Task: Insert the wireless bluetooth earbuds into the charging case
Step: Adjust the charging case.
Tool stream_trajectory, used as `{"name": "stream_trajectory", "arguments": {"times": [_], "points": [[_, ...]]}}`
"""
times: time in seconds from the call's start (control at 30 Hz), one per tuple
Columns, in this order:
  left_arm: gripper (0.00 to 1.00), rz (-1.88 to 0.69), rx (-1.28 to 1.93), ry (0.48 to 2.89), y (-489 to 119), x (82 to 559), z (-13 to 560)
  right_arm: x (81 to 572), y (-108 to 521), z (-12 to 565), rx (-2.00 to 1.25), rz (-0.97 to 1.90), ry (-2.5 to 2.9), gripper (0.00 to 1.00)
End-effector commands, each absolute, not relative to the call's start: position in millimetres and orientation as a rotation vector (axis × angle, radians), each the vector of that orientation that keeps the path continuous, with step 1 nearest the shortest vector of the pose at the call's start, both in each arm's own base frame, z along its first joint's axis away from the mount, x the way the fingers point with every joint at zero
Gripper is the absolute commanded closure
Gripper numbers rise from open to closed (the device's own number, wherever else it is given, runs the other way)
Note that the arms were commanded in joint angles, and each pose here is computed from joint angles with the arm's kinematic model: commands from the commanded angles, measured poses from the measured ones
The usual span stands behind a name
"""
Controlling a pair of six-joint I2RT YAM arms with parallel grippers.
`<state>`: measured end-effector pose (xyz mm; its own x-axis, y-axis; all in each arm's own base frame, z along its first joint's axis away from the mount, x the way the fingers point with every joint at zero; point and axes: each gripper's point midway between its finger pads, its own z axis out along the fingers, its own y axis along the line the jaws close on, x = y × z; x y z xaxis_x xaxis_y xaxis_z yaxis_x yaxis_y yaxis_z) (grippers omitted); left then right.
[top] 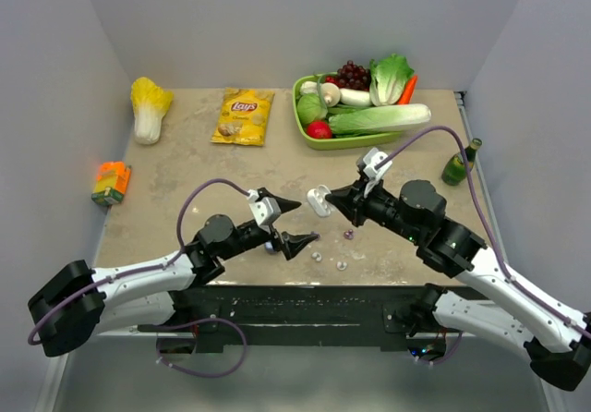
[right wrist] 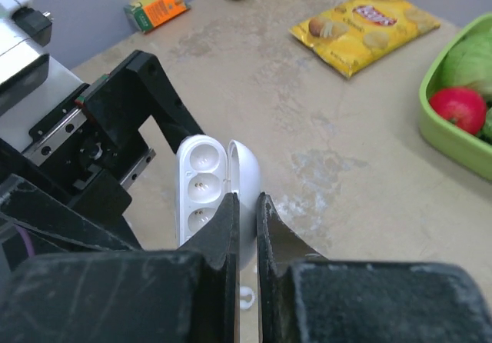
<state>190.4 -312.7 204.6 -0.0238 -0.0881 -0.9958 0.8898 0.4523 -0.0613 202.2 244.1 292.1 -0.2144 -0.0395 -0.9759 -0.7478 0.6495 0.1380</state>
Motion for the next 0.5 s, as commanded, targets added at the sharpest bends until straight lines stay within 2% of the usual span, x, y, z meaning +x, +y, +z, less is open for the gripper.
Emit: {"name": "stream_trajectory", "arguments": {"times": [0.0,0.07,0.1,0.13,0.27,0.47], "points": [[0.10,-1.245,0.868,1.275,-321,146,231,199,248,316,-0.803,0.688,1.556,1.00],[0.19,-1.303,0.893,1.249,-316,147,239,200,247,315,-0.848,0.643,1.599,1.00],[0.27,-1.398,0.954,1.233,-315,132,240,198,251,312,-0.872,0.633,1.609,1.00],[0.28,-1.429,0.967,1.217,-315,131,245,199,249,313,-0.877,0.597,1.603,1.00],[0.29,-1.485,1.030,1.231,-316,128,255,189,255,305,-0.967,0.537,1.608,1.00],[0.27,-1.427,1.053,1.245,-316,135,264,175,266,298,-1.031,0.509,1.604,1.00]]}}
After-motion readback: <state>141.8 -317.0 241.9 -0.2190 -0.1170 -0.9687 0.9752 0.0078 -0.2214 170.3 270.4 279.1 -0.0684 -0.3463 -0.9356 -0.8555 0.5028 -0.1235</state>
